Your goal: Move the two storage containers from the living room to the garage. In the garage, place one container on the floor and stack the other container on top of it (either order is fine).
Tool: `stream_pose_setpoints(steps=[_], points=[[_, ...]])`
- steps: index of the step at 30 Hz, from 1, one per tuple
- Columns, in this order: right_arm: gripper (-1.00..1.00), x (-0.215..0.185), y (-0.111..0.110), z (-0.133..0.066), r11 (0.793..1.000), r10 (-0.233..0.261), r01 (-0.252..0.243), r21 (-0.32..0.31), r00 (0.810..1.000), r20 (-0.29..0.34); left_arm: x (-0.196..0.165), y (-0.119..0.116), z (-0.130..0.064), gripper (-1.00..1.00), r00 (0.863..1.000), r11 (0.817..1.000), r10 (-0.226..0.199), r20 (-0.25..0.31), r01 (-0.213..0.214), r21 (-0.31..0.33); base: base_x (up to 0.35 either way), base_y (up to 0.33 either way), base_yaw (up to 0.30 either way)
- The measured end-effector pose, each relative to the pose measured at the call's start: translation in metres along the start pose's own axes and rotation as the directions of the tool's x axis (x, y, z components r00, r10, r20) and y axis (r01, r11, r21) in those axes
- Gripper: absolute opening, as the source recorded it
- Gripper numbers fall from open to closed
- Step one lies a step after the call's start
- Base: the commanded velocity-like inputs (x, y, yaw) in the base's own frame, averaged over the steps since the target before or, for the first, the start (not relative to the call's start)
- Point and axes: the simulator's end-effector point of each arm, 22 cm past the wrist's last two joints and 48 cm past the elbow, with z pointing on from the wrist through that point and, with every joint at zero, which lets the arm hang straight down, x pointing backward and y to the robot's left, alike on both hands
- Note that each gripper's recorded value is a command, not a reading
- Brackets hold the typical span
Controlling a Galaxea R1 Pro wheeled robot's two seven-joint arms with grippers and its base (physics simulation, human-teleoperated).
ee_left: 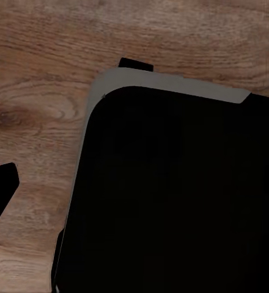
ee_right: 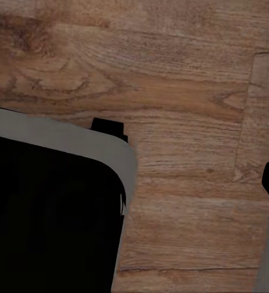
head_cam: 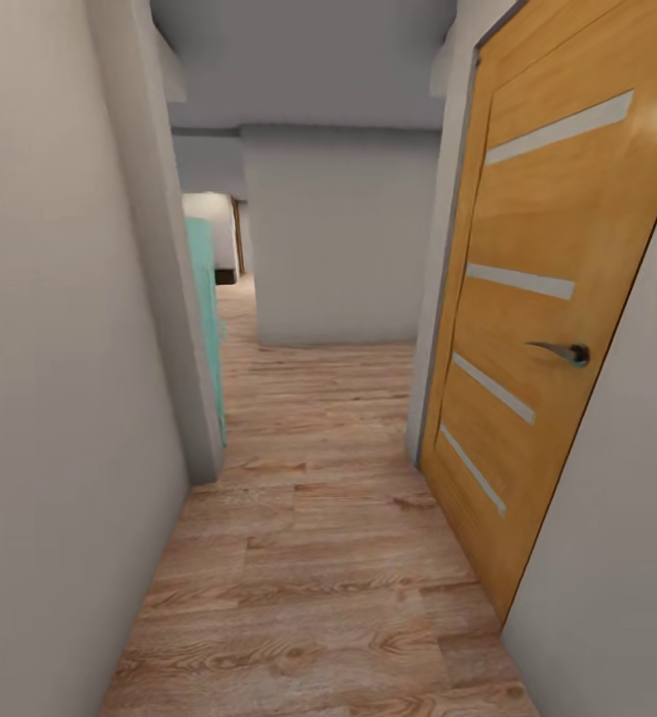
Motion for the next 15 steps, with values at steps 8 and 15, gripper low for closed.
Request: stream_pose_setpoints(steps=[8, 15], points=[[1.00, -0.0001, 0.0000, 0.0000, 1.000, -0.003, 0.003, -0.001, 1.000, 0.000, 0.0011, 0.0013, 0.0000, 1.00, 1.000, 1.000, 0.000, -0.004, 0.000, -0.001, 0.321, -0.021, 0.000], [1.00, 0.0000, 0.0011, 0.0000, 1.000, -0.003, 0.003, -0.003, 1.000, -0.001, 0.0011, 0.0017, 0.0000, 1.00, 1.000, 1.000, 0.001, -0.004, -0.001, 0.002, 0.325, -0.001, 0.033]])
